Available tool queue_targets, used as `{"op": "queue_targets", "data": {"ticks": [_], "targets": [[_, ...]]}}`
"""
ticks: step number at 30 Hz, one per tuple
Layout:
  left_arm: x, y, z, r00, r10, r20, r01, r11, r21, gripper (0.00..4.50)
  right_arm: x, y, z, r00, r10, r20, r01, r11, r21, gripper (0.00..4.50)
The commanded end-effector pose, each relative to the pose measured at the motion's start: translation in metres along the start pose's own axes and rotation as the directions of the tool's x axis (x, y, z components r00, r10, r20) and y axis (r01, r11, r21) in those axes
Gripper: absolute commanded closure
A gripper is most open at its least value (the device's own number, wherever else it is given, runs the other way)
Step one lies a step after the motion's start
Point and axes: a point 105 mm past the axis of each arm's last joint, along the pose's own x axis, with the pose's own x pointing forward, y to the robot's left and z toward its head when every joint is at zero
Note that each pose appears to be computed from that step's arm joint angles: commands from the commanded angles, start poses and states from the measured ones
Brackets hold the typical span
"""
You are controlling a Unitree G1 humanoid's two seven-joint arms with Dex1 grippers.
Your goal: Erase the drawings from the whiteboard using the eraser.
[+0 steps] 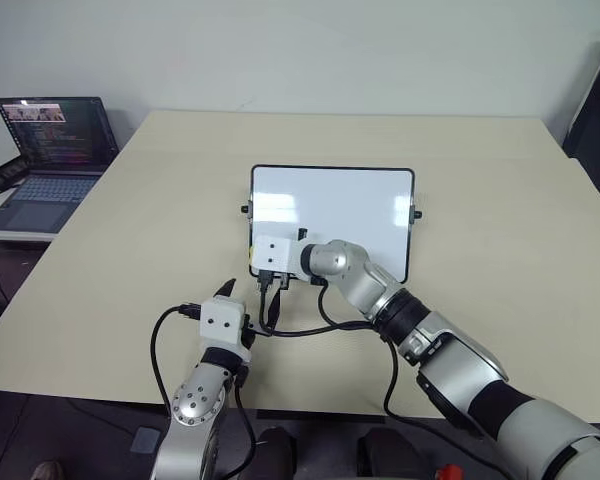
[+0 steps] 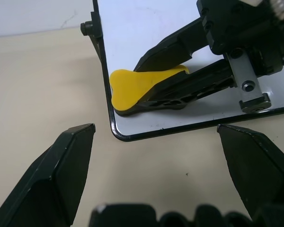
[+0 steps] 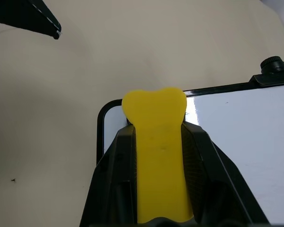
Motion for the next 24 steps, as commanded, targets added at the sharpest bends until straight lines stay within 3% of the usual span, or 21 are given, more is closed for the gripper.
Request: {"op": "queue_targets", "data": {"ticks": [1,9,12,18,21,24], "targets": [[0.0,0.0,0.01,0.999,0.008,0.037,-0.008,1.0,0.008,0.0,-0.007,0.001,-0.053,0.983,-0.001,-0.181,0.015,0.997,0.077,3.49],[0.001,-0.002,0.011,0.999,0.004,0.038,-0.004,1.0,0.008,0.0,-0.014,-0.05,-0.049,0.948,-0.268,-0.172,0.285,0.955,0.082,3.49],[0.002,-0.002,0.011,0.999,0.0,0.04,0.0,1.0,0.008,0.0,-0.017,-0.057,-0.053,0.933,-0.308,-0.184,0.326,0.943,0.074,3.49],[0.004,-0.002,0.012,0.999,-0.01,0.043,0.009,1.0,0.008,0.0,-0.012,-0.043,-0.054,0.954,-0.239,-0.183,0.255,0.964,0.072,3.49],[0.004,-0.003,0.011,0.999,-0.012,0.041,0.012,1.0,0.006,0.0,-0.006,-0.012,-0.057,0.979,-0.09,-0.181,0.104,0.992,0.072,3.49],[0.003,-0.002,0.009,0.999,-0.009,0.038,0.009,1.0,0.006,0.0,-0.008,-0.005,-0.057,0.983,-0.069,-0.171,0.085,0.992,0.089,3.49]]}}
